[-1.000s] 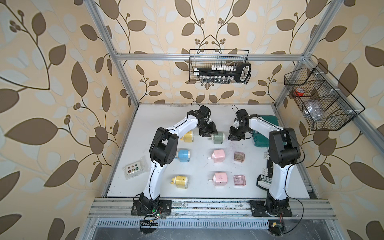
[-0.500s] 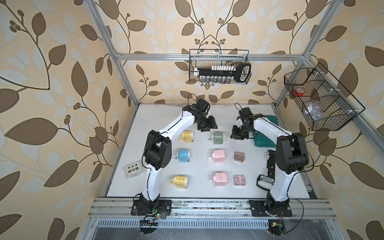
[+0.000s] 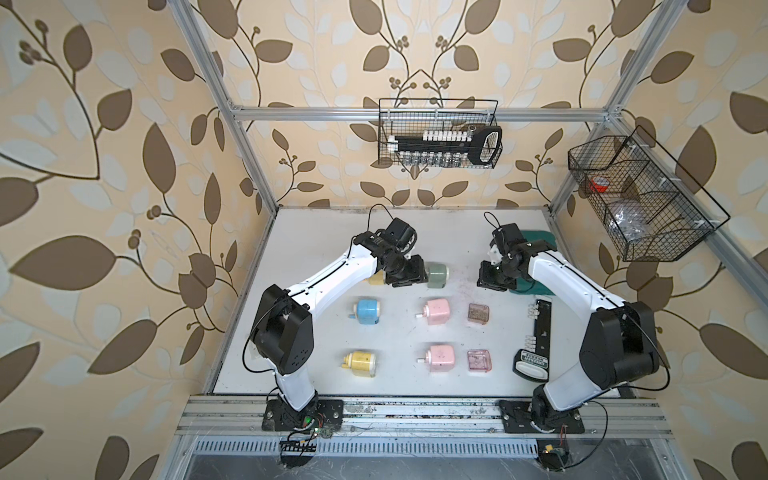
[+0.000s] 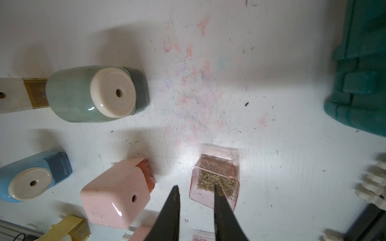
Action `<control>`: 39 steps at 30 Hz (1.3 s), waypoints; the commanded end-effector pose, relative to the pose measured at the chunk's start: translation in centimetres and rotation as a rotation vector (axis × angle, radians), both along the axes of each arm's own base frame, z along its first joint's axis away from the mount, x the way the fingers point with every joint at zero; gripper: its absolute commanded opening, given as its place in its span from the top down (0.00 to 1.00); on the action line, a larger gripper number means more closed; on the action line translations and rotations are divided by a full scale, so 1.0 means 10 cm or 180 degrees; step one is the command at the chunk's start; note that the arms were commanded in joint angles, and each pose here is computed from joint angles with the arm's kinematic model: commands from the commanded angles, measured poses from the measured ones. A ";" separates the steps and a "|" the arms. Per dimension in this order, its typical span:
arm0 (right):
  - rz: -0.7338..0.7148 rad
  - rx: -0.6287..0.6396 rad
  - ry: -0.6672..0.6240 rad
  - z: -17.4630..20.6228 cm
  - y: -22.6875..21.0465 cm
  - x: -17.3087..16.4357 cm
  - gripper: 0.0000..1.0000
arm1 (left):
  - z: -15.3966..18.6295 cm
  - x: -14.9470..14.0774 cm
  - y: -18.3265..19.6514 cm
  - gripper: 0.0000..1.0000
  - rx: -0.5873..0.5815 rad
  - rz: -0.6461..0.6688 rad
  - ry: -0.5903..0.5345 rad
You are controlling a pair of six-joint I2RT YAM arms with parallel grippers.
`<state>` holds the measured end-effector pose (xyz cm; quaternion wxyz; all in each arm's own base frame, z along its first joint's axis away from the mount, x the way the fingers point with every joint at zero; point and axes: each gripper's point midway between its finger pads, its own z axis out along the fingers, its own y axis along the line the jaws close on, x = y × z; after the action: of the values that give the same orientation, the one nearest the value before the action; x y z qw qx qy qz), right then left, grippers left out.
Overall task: Put the tray back into the pencil sharpener
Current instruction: Pick up the container from the center of the board.
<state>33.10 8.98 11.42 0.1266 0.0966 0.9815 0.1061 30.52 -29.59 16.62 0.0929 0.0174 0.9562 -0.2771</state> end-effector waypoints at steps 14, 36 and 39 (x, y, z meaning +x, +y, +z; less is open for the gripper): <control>-0.0021 -0.0267 0.0099 -0.18 -0.24 -0.44 0.73 | -0.17 -0.42 0.17 0.45 -0.0244 0.0748 0.0045; 0.0030 -0.0508 0.0545 -0.69 -0.19 -0.55 0.75 | -0.37 -0.41 0.06 0.47 -0.0270 0.0710 0.0141; 0.0051 -0.0536 0.0586 -0.74 -0.16 -0.55 0.76 | -0.39 -0.41 0.03 0.48 -0.0288 0.0670 0.0161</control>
<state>27.46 7.51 4.66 0.0469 0.0851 0.9947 0.0327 26.54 -28.72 12.89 0.1007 -0.1001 0.9426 -0.3022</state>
